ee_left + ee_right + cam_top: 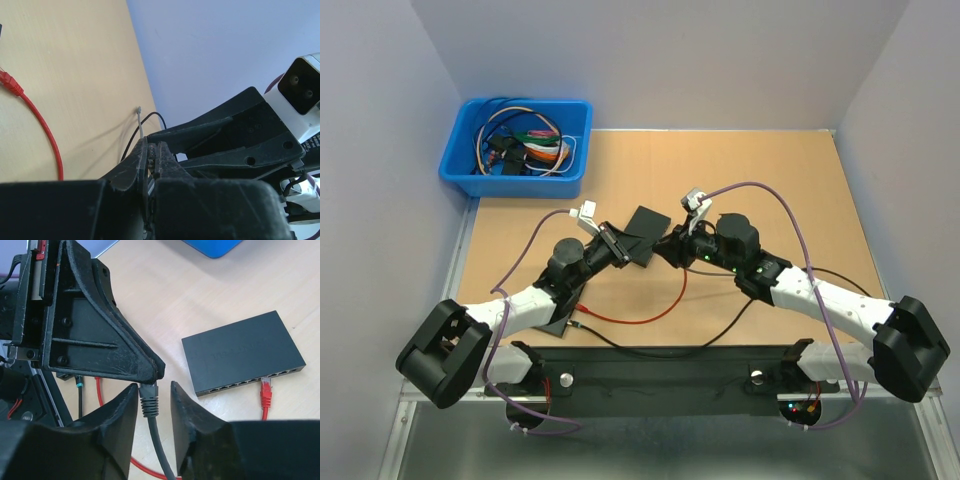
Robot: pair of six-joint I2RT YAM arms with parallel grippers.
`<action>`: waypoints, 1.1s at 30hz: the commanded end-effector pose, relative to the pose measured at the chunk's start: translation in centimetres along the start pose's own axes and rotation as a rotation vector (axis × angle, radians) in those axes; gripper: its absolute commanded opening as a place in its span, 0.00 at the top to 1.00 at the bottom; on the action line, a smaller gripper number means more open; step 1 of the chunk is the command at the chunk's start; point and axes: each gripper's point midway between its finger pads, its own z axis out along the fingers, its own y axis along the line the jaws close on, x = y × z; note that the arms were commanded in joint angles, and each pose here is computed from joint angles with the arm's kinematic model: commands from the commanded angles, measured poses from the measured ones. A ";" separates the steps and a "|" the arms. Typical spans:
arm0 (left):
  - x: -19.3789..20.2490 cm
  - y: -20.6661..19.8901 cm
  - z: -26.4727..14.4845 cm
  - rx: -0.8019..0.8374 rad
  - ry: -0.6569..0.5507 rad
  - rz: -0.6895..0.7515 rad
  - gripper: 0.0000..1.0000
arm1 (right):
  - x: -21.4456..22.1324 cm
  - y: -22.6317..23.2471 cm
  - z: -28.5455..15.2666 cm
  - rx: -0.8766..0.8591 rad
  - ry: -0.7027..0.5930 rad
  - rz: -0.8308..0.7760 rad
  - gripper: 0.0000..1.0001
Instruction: Insert the plug into the switch port
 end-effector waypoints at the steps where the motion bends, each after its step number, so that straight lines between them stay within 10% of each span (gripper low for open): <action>1: -1.1 -2.8 0.6 0.080 -0.030 0.041 1.00 | -0.9 0.3 -0.2 0.000 -0.030 -0.016 0.60; 26: -1.0 -2.3 1.0 0.060 -0.021 0.045 1.00 | -0.3 0.2 -0.1 0.004 -0.012 -0.009 0.90; 33: -0.9 -1.3 1.1 0.020 -0.013 0.078 0.49 | 1.4 -0.5 0.0 0.028 0.020 0.010 0.99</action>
